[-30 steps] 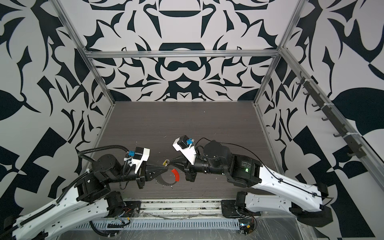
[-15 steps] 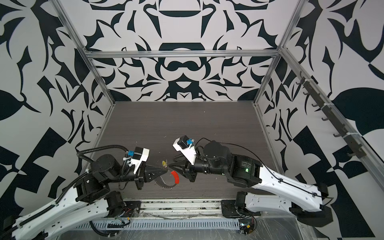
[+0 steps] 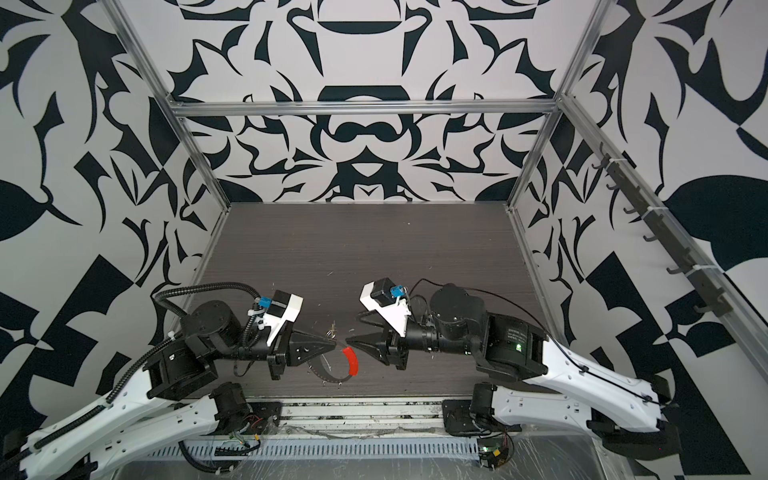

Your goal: Remove the keys from the keyring

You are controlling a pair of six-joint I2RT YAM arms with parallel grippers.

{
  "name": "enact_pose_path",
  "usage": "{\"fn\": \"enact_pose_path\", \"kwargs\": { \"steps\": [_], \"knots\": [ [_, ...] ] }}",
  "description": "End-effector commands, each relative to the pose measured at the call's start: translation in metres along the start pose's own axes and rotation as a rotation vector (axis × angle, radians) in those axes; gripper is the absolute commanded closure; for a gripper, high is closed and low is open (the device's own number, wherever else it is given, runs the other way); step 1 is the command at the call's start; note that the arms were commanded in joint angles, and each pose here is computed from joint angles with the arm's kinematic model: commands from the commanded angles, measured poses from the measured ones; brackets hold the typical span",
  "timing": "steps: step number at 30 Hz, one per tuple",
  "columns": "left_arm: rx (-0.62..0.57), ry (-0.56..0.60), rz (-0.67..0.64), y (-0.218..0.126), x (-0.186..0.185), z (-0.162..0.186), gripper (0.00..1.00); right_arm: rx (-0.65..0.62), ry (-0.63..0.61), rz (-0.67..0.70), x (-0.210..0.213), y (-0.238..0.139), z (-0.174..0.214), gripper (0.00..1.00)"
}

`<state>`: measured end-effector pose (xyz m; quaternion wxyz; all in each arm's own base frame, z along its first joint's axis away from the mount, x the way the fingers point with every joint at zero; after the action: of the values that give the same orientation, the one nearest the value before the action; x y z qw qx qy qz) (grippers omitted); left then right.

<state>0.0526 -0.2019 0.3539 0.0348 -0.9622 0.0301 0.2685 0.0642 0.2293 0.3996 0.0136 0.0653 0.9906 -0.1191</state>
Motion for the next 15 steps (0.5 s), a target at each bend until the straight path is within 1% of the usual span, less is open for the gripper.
{"fn": "enact_pose_path", "kwargs": {
  "steps": [1,7,13,15],
  "knots": [
    [0.055,0.001,0.082,-0.001,-0.014,-0.004,1.0,-0.104,-0.108,-0.068,0.008,-0.005,-0.021,0.49],
    [0.109,-0.009,0.133,0.003,-0.019,-0.004,1.0,-0.093,-0.143,-0.14,0.014,0.002,-0.022,0.49],
    [0.117,-0.003,0.146,0.003,-0.02,-0.005,1.0,-0.079,-0.145,-0.176,0.016,0.005,-0.022,0.52],
    [0.12,-0.003,0.148,0.004,-0.02,-0.005,1.0,-0.074,-0.142,-0.184,0.016,0.006,-0.022,0.55]
  ]
}}
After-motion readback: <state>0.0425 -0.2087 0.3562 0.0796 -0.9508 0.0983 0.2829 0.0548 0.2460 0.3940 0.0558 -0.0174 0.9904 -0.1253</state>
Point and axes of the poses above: each gripper's point midway between its finger pads, its own y axis out along the fingers, its own x axis along the line the jaws close on, z = x × y, the point moved 7 cm from there along -y, back along the fingers, and after that the axes turned 13 degrees about -y, right-handed, at the moved point
